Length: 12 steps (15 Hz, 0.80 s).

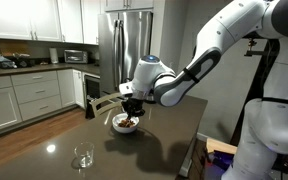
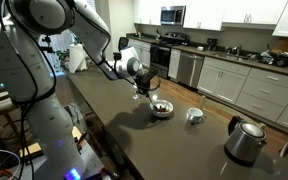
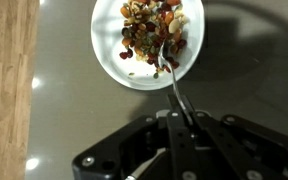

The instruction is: Use the spoon to put the contents in the bowl into the cup, then mix the contents in the bowl

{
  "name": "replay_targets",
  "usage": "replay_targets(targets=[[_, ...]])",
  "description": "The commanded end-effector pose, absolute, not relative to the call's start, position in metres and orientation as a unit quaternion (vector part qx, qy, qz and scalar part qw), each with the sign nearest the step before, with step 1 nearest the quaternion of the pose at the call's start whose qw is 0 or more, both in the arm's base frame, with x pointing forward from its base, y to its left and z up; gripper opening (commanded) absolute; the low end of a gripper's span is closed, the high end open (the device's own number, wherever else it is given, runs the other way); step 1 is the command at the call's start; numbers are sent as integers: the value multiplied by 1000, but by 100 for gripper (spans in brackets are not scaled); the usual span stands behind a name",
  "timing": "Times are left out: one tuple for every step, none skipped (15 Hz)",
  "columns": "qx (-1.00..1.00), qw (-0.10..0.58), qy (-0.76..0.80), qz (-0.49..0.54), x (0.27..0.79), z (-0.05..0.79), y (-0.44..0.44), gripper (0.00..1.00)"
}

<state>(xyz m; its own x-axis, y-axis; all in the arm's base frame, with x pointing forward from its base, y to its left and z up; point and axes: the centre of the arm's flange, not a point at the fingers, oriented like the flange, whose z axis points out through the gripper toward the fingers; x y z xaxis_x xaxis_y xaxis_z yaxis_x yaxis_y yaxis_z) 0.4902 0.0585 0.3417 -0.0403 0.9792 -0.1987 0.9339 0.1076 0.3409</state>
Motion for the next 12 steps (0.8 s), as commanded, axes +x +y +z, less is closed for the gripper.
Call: replay_targets(targets=[[661,180,726,60,494,335,60,2],[660,180,727,62,495,335,60,2],[658,179,728,64,496,335,61,2],[658,178,729,65,498,335,61,2],[658,177,729,67,500,336,62,2],[658,174,730,68,502,336,62,2],[658,173,730,70,504,336,63,2],[659,170,729,73,507,338,64,2],[659,166,729,76,510,339,65,2],[661,166,727,80,513,340,66,2],[663,166,725,86,518,341,66,2],[665,165,723,89,522,342,67,2]])
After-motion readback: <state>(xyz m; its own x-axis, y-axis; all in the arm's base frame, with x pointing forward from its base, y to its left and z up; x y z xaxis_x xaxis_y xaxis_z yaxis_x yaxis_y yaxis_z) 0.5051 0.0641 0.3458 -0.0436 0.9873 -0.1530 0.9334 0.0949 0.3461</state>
